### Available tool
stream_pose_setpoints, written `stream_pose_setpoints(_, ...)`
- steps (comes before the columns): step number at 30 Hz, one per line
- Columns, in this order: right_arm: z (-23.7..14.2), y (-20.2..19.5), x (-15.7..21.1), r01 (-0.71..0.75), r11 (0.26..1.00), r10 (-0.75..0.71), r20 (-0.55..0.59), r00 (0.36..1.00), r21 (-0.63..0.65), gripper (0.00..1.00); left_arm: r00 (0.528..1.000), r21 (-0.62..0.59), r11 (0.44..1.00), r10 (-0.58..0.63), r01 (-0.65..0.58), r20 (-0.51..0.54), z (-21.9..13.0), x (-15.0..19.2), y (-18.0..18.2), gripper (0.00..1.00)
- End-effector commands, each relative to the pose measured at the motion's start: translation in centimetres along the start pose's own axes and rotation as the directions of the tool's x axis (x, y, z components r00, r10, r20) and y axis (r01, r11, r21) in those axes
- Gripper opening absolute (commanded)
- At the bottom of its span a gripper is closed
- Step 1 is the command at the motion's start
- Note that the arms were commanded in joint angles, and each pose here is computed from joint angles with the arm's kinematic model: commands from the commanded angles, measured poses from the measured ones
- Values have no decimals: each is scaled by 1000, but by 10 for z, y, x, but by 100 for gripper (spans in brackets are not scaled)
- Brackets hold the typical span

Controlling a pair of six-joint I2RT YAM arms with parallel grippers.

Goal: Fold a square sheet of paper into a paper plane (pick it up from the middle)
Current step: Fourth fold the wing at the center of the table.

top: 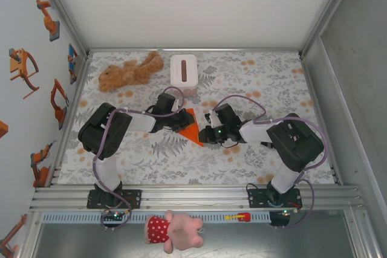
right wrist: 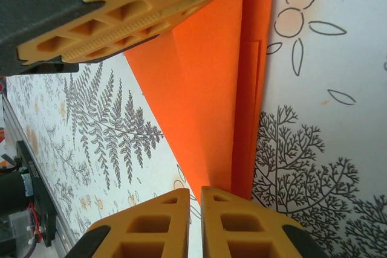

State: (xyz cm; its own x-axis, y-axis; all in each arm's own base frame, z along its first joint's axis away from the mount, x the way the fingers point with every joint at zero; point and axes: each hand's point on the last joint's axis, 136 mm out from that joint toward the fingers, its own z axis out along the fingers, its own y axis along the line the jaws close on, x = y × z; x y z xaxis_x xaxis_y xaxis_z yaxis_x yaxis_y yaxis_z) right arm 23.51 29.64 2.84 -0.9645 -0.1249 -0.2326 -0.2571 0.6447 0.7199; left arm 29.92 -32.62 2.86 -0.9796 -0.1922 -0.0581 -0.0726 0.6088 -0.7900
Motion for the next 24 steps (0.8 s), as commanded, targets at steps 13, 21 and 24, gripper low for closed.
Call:
stream_pose_setpoints(13,6,-9,2,-1,999,1,-10,1000,39,13,1000,-10,1000,15,-15,-3,5,-7,-1,13)
stream_pose_setpoints(21,8,-13,5,-11,999,12,-22,1000,44,12,1000,-22,1000,10,-10,-7,7,-6,4,13)
stream_pose_setpoints(24,8,-14,7,-14,999,16,-26,1000,45,12,1000,-26,1000,7,-7,-11,8,-6,6,13)
